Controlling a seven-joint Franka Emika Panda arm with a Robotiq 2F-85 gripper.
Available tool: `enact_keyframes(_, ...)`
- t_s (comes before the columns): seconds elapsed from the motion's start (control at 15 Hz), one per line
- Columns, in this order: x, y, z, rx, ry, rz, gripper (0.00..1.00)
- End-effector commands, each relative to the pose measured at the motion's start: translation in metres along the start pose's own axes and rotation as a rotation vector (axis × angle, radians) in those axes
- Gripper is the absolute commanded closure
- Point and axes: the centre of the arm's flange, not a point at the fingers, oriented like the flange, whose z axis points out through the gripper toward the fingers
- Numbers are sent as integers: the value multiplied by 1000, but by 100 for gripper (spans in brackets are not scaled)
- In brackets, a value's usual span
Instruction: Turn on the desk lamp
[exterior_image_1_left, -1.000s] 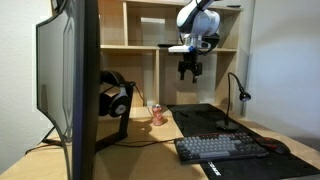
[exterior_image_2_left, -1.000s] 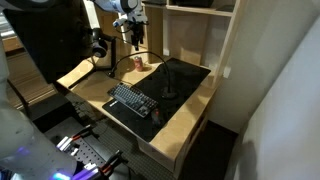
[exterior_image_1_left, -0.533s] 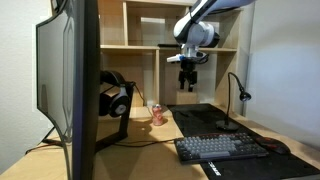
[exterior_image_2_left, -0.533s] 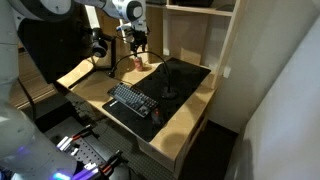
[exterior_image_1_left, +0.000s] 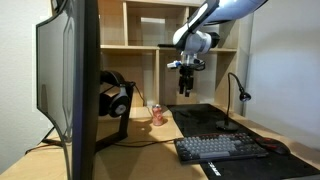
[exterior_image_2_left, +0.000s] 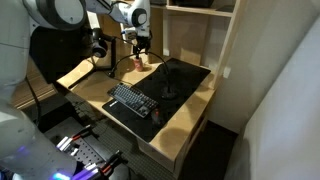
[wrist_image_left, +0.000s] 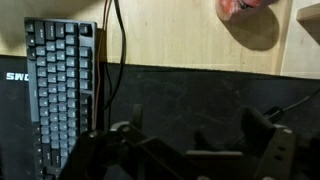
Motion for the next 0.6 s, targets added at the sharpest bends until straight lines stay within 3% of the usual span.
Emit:
enact_keyframes(0.0, 3, -34, 25, -10, -70, 169, 0)
enact_keyframes(0.13, 9, -53, 36, -1, -127, 265, 0)
enact_keyframes(0.47, 36, -97, 62, 46, -177, 539, 0)
enact_keyframes(0.53, 31, -57, 57, 21, -145, 454, 0)
